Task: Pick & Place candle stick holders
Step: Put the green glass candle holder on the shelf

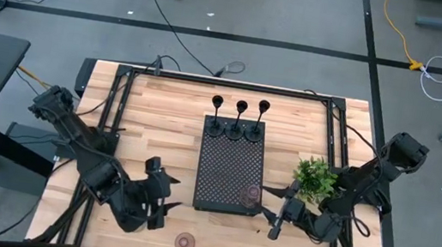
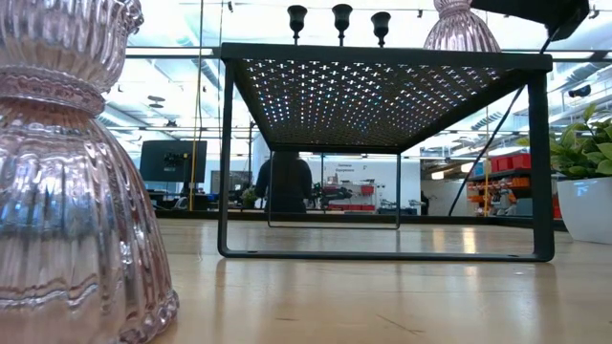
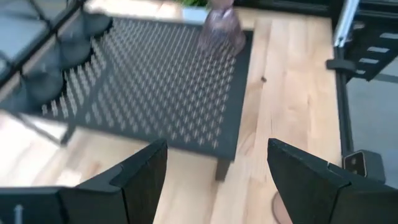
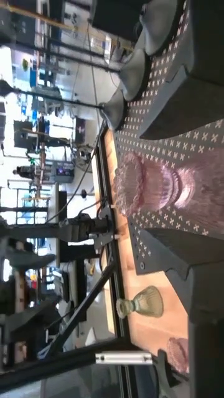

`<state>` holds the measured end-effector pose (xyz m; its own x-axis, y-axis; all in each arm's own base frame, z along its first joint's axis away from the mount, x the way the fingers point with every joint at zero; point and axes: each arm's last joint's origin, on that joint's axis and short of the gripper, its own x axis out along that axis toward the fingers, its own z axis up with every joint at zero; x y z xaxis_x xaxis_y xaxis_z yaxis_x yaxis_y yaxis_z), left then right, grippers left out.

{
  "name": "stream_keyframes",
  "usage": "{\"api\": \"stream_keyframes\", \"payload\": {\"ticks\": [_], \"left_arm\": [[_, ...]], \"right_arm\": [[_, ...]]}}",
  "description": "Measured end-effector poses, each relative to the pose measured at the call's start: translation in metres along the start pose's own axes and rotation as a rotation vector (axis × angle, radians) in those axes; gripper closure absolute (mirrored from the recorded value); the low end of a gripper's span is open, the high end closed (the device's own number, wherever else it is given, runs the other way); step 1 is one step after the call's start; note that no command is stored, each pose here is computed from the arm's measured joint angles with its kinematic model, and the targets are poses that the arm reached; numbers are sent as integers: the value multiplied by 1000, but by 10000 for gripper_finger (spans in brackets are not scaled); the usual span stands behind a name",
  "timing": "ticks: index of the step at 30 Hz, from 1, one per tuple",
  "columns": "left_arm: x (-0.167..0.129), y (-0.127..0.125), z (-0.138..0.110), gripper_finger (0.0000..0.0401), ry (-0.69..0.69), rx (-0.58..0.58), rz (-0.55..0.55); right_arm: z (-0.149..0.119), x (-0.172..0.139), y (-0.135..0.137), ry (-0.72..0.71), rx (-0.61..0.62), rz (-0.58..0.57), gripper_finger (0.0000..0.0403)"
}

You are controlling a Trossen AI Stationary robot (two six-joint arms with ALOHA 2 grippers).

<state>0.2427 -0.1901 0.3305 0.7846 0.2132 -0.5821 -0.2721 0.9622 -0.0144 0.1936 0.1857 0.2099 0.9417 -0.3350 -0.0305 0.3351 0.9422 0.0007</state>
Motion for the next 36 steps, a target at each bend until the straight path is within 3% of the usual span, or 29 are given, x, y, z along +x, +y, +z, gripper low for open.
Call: {"api": "stream_keyframes", "payload": {"ticks": [7,23,28,36], "left_arm": [[-2,-7,-30,126,38,-86,-2],[-25,-24,-114,126,113,-346,-68],[-32,-27,-138,126,199,-414,-116],[-35,-26,-154,126,315,-440,-119]], "right_arm": [[0,-10,2,-8,-13,-59,161],[0,-18,4,-12,-5,-51,161],[0,-18,4,-12,-5,-51,161],[0,-18,4,-12,-5,-50,161]]}}
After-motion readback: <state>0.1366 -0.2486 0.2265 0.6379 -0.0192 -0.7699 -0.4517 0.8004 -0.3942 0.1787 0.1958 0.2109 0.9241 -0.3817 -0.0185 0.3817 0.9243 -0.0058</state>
